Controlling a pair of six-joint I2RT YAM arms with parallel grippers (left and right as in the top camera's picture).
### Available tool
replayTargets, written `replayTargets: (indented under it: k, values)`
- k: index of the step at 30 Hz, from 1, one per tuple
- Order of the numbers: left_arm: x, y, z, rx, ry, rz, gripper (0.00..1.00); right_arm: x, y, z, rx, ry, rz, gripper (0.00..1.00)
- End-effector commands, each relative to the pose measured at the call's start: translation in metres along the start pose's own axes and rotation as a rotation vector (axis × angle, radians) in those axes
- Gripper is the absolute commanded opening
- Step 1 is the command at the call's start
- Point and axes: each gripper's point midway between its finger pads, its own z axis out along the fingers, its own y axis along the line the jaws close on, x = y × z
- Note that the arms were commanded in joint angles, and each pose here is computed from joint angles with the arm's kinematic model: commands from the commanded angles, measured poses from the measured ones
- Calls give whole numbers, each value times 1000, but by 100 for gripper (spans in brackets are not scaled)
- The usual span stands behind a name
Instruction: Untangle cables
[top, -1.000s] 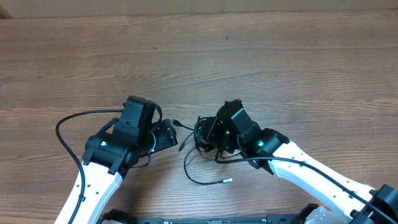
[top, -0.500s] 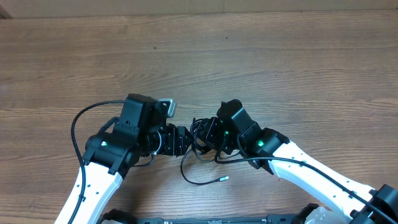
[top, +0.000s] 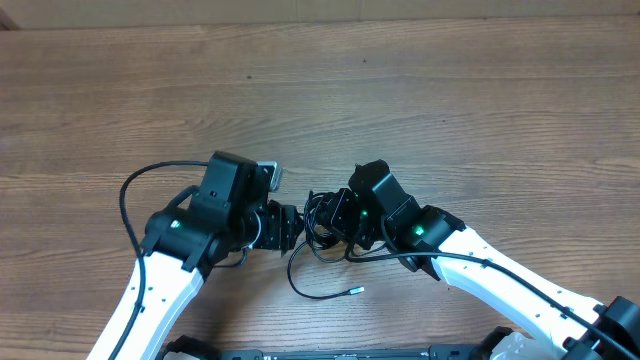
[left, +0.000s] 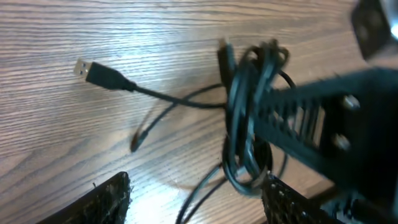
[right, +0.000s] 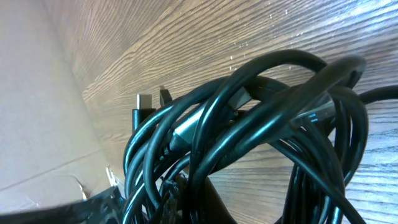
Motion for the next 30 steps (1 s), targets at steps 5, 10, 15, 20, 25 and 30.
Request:
replayTargets:
  k: [5,10,15,20,25,30]
  values:
    - [-10,-3,25,17,44,-115,64,3,18,-5,-53,12,-16,4]
    - [-6,3,46,3,115,-139,53,3,18,-5,-52,12,-16,4]
    - [-3,3,54,8,144,-151,49,3,18,-5,-53,12,-17,4]
    - [-10,0,54,27,118,-141,36,4,19,-5,-57,21,-17,4]
    - [-14,0,55,24,101,-136,12,9,23,-6,-78,51,-27,4]
    - [-13,11,55,-33,95,-139,40,3,9,-5,-17,10,-14,5]
